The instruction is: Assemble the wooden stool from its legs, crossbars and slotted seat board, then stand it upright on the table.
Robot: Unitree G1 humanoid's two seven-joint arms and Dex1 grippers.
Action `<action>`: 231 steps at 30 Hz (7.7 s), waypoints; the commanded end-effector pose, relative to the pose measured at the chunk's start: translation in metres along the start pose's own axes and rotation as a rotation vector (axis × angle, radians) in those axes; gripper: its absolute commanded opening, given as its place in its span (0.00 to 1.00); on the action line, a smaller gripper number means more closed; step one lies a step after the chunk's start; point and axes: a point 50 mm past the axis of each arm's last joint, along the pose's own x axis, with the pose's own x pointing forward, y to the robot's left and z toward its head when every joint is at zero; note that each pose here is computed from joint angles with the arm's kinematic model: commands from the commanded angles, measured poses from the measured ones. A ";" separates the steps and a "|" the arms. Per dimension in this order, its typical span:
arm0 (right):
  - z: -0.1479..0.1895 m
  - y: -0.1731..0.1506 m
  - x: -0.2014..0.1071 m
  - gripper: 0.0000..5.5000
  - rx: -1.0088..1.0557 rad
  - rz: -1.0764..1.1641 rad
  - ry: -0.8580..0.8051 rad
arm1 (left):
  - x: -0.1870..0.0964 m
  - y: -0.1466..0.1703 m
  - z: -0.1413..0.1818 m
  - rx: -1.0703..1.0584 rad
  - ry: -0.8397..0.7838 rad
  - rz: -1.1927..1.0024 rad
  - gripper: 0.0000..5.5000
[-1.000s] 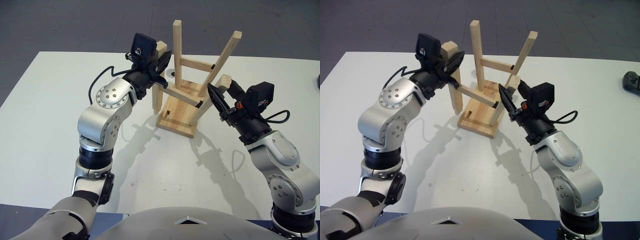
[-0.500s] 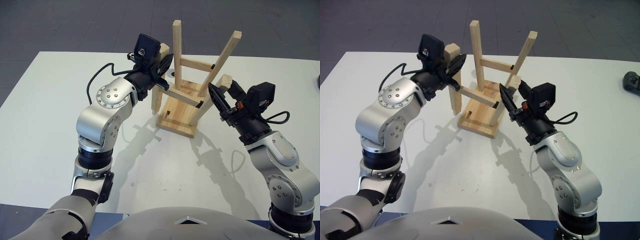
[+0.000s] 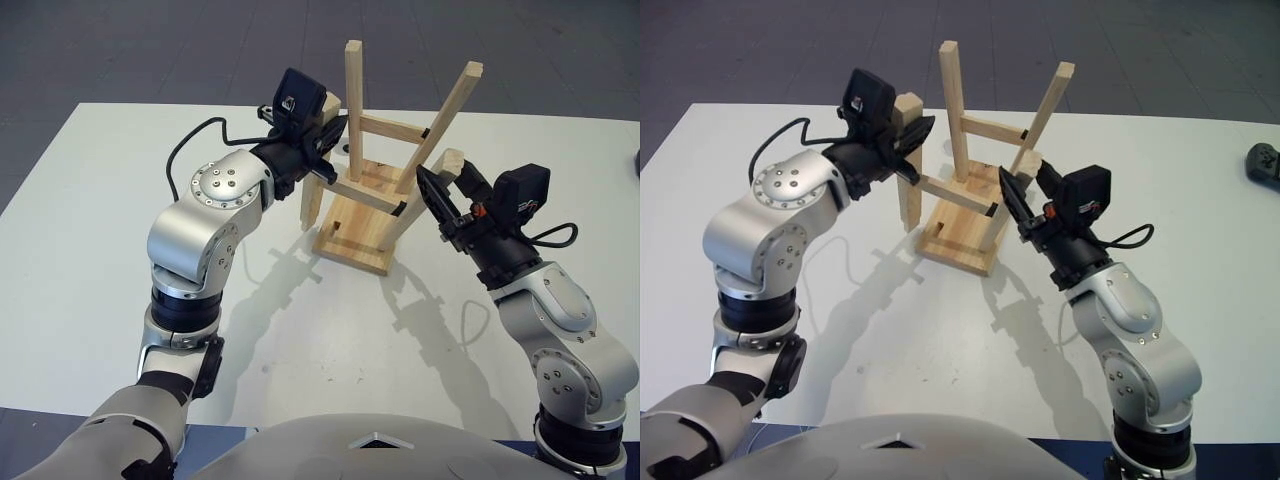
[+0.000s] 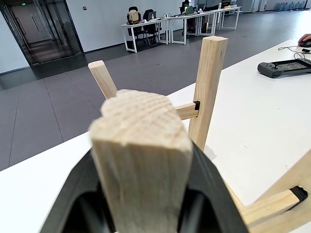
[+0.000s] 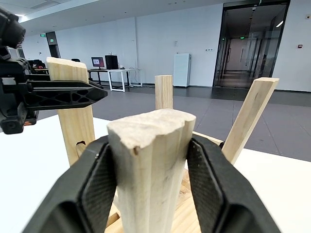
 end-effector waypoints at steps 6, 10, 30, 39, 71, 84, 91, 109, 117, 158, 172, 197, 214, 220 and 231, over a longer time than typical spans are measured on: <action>-0.015 0.002 0.000 0.37 0.034 0.002 0.084 | 0.003 -0.001 0.003 -0.008 0.022 -0.027 0.19; -0.015 0.003 -0.001 0.37 0.036 -0.005 0.081 | 0.003 0.002 0.007 0.008 0.027 -0.010 0.19; -0.012 0.024 0.006 0.36 0.074 0.029 0.118 | 0.003 -0.017 -0.021 -0.085 0.019 -0.025 0.19; -0.014 0.031 0.006 0.36 0.103 0.062 0.166 | 0.004 -0.019 -0.023 -0.068 0.008 -0.018 0.19; 0.016 -0.005 -0.027 0.98 0.097 0.245 0.098 | 0.008 0.006 -0.010 -0.073 -0.088 -0.048 0.19; 0.013 -0.013 -0.033 0.59 0.136 0.267 0.105 | 0.005 0.001 -0.016 -0.070 -0.073 -0.070 0.19; 0.017 -0.016 -0.035 0.43 0.161 0.382 0.144 | 0.006 0.018 -0.014 -0.040 -0.078 -0.039 0.19; 0.004 0.001 -0.028 0.41 0.086 0.122 0.098 | -0.027 0.039 0.000 -0.129 -0.122 0.100 0.19; 0.005 0.007 -0.025 0.40 0.107 0.096 0.059 | -0.020 0.033 -0.017 -0.224 -0.123 0.128 0.19; 0.000 0.012 -0.018 0.40 0.122 0.129 0.067 | 0.009 0.002 -0.025 -0.191 -0.157 -0.022 0.19; 0.000 0.010 -0.017 0.40 0.126 0.112 0.062 | 0.009 -0.019 -0.021 -0.218 -0.148 -0.147 0.19; 0.002 0.003 -0.018 0.40 0.119 0.052 0.042 | 0.004 -0.028 -0.013 -0.237 -0.145 -0.208 0.19; 0.001 0.003 -0.018 0.40 0.116 0.053 0.053 | 0.006 -0.038 -0.026 -0.330 -0.112 -0.182 0.19; 0.000 0.004 -0.017 0.40 0.114 0.056 0.056 | 0.006 -0.039 -0.035 -0.349 -0.068 -0.156 0.19; -0.003 0.009 -0.016 0.39 0.070 0.024 0.055 | 0.003 -0.030 -0.014 -0.303 -0.068 -0.153 0.19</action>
